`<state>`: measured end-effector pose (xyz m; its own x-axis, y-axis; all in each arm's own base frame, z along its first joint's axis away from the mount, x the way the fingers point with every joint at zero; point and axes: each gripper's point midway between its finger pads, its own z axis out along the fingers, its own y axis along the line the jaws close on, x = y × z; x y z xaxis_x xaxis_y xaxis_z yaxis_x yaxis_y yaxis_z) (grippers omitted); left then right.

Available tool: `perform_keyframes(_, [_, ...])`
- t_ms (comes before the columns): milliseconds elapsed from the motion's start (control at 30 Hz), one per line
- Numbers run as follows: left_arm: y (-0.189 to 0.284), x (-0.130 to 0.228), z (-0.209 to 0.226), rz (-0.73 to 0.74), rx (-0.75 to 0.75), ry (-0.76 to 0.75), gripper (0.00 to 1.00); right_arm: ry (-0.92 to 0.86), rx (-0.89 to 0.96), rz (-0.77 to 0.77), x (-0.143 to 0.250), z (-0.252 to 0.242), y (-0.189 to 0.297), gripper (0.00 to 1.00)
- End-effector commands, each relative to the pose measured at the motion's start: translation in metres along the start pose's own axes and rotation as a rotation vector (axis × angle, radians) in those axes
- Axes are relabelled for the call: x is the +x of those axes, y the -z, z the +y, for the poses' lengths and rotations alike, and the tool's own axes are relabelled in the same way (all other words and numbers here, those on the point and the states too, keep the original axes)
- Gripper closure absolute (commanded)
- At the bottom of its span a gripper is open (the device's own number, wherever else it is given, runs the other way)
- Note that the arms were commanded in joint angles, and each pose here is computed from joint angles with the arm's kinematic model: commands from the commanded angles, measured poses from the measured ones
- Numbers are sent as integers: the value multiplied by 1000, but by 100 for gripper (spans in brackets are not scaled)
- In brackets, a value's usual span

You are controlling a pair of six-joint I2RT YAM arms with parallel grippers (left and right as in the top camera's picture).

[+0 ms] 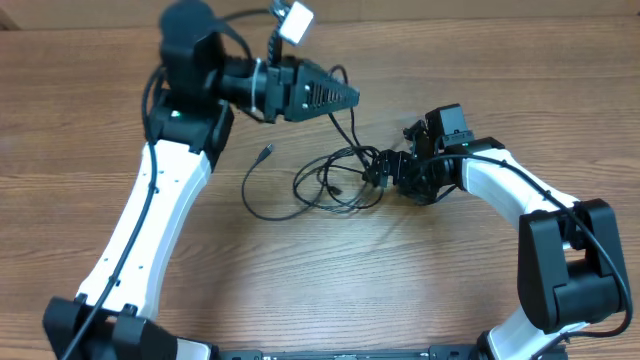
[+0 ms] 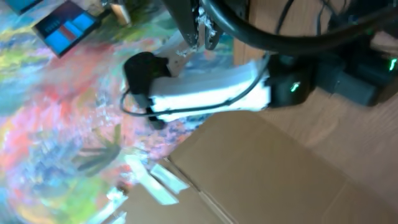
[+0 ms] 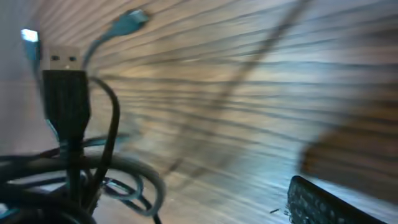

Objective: Untangle cables

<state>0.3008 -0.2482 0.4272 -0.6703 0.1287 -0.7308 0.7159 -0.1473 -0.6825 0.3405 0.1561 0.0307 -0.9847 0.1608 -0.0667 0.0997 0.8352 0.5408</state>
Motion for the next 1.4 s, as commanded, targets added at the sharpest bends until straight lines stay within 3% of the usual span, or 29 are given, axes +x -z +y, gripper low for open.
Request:
perform_keyframes(0, [7, -11, -65, 27, 12, -4, 96, -28, 149, -50, -7, -28, 2, 4])
perform_keyframes(300, [52, -31, -80, -73, -105, -57, 96, -52, 416, -79, -4, -75, 15, 0])
perform_keyframes(733, [101, -43, -69, -180, -222, -34, 96, -47, 640, -134, -9, -109, 36, 0])
perform_keyframes(1000, [105, -43, -68, -188, -230, -31, 96, -71, 650, -143, -11, -115, 40, 0])
perform_keyframes(1233, [112, -44, -67, -203, -246, -29, 96, -285, 688, -219, -20, -152, 64, 0])
perform_keyframes(1367, [118, -45, -66, -216, -258, -15, 96, -372, 600, -203, -20, -162, 68, 0])
